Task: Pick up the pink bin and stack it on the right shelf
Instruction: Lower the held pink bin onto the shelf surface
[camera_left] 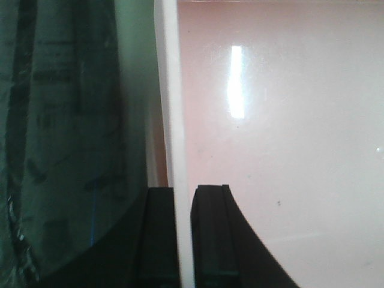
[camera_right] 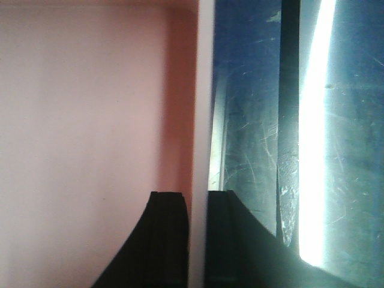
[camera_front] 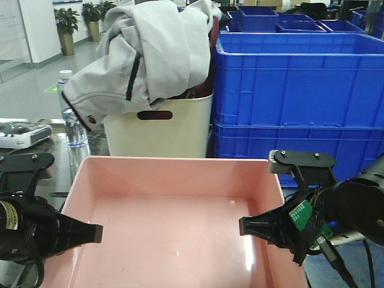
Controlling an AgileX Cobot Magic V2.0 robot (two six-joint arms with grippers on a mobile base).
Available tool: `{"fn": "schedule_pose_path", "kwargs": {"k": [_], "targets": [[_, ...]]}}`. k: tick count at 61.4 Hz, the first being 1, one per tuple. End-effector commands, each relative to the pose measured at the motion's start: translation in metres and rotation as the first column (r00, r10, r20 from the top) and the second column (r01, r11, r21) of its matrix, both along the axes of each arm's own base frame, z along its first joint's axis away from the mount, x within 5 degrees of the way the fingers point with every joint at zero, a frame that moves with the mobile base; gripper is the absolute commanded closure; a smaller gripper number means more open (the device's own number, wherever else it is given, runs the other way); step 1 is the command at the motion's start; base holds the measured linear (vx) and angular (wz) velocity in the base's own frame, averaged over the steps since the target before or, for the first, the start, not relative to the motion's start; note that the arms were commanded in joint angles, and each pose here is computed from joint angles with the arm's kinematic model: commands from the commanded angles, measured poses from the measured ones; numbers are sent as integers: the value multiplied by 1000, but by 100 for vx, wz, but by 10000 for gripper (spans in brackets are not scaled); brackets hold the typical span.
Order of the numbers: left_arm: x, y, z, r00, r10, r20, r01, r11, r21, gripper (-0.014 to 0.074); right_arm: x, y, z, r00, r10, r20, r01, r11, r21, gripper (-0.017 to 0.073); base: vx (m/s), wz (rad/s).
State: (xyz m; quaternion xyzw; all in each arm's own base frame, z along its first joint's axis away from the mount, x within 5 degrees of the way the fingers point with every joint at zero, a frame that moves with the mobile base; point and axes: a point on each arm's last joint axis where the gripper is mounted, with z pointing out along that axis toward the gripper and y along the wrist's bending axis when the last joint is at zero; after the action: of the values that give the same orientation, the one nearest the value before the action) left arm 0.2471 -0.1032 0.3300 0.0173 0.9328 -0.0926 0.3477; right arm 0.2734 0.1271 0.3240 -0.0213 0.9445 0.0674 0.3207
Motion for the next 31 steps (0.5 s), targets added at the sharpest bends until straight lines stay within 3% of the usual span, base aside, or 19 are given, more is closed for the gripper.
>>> {"fn": "schedule_pose_path", "kwargs": {"k": [1, 31], "targets": [[-2, 5, 24, 992, -9, 126, 8, 1000, 6, 475, 0, -11, 23, 993, 9, 116, -4, 999, -47, 513, 10, -15], [-2, 5, 24, 992, -9, 126, 8, 1000, 6, 475, 0, -11, 23, 993, 9, 115, -4, 999, -47, 513, 4, -5]]}}
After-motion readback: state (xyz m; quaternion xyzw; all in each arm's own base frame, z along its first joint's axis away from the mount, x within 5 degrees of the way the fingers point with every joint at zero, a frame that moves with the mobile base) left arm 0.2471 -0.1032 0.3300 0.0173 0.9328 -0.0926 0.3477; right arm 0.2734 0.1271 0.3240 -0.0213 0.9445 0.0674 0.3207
